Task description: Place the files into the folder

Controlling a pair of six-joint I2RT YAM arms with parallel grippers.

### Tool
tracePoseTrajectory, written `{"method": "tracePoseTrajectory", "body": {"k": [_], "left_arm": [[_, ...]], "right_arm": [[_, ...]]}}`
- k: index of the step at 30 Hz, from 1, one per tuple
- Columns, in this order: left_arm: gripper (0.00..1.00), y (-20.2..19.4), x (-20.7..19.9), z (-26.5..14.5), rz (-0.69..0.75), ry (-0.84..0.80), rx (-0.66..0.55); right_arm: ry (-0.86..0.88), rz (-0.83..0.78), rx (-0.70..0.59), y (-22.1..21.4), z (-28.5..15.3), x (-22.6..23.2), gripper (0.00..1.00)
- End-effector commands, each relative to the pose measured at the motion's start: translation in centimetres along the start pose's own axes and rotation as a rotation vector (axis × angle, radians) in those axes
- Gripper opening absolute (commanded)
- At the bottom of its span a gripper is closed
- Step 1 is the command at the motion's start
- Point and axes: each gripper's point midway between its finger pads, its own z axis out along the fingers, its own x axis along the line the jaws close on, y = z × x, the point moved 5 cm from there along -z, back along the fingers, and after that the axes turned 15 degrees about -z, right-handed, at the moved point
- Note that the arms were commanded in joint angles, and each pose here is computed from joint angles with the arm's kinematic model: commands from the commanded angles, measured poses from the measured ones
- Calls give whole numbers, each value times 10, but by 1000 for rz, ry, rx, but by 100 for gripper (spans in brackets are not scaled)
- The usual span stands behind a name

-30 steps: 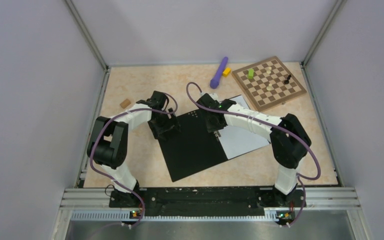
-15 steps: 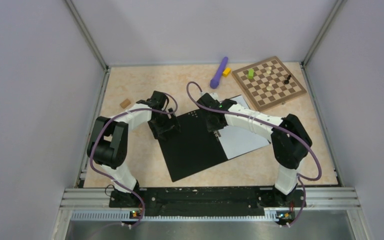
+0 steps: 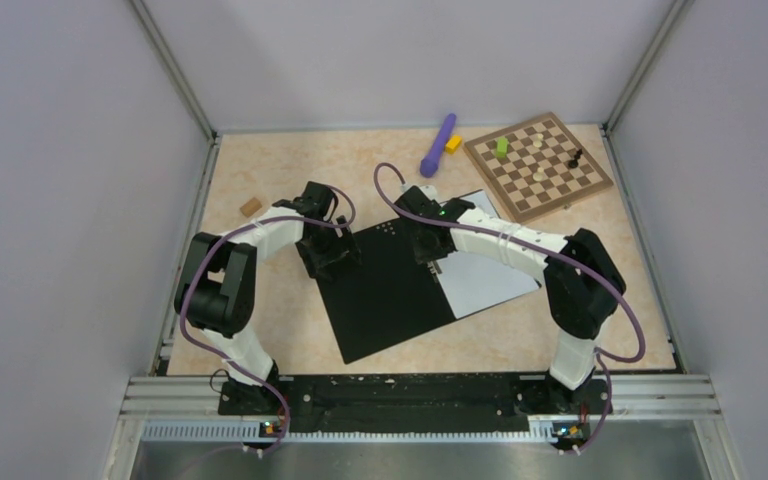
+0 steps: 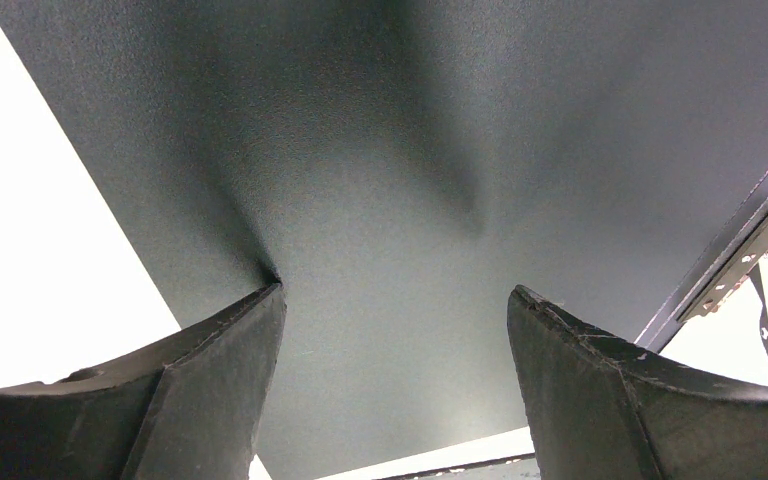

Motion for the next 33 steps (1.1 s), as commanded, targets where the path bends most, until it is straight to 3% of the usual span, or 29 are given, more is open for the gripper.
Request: {"method": "tracePoseTrajectory", "body": {"k": [1,23,33], "left_arm": [[87,-2,11,29,15,36,7],[87,-3,13,28,16,35,2],[86,-4,10,28,17,23,8]], "right_arm": [[-7,2,-33,2,-13,-2,19],[0,3,-57,7,-20,-1,21],[-2,-1,-65,10,-23,0,16]]}}
